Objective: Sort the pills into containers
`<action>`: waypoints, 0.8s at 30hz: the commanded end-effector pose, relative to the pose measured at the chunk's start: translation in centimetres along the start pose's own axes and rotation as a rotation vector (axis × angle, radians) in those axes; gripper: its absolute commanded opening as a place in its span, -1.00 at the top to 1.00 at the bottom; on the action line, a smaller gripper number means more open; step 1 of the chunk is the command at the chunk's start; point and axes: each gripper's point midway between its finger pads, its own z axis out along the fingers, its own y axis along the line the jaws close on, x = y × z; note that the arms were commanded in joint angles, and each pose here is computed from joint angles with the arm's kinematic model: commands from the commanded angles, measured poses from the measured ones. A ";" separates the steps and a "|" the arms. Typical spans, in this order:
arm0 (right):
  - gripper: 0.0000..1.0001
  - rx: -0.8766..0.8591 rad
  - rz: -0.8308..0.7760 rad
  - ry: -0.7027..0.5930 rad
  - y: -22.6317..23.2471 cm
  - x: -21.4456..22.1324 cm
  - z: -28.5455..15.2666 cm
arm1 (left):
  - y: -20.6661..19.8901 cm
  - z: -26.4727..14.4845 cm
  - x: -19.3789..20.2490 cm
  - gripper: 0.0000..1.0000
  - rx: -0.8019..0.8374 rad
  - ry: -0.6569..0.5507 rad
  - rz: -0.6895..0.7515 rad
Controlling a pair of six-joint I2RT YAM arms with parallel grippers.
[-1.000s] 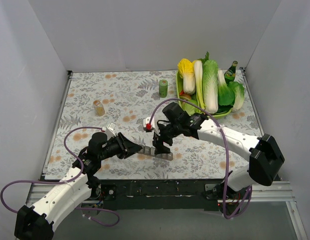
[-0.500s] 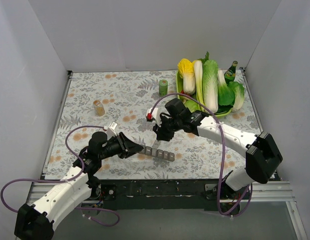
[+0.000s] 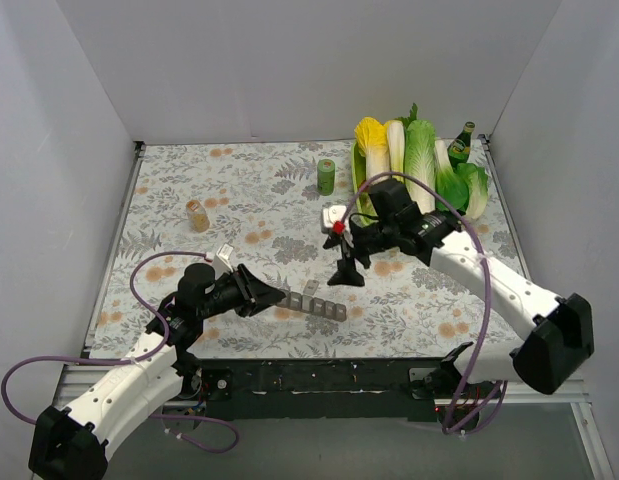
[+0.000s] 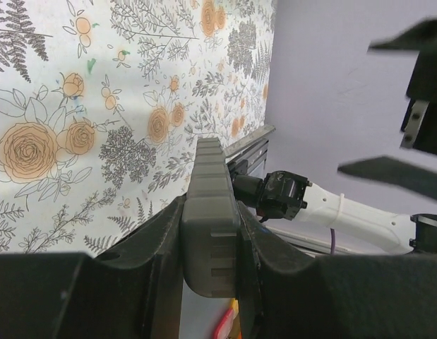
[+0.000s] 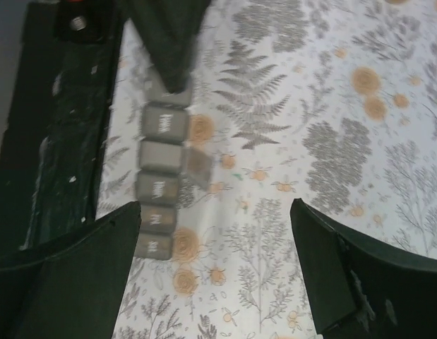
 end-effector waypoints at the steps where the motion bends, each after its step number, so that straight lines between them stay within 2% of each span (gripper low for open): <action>1: -0.89 -0.268 -0.209 -0.084 7.2 2.2 -0.6 | -2.7 -0.3 -0.9 1.00 0.088 -0.030 0.053; 5: -0.88 -0.221 -0.160 -0.019 7.0 5.1 0.1 | -3.5 -0.4 -1.0 1.00 0.110 -0.031 0.067; 9: -0.86 -0.155 -0.120 -0.012 5.9 5.8 1.0 | -4.1 -0.5 -1.1 1.00 0.145 -0.039 0.056; 18: -0.81 -0.123 -0.075 0.025 5.6 6.5 3.0 | -4.6 -0.4 -1.7 1.00 0.178 -0.075 0.009; 24: -0.61 -0.123 -0.076 0.033 5.6 6.0 3.7 | -4.7 -0.3 -2.1 1.00 0.191 -0.098 -0.035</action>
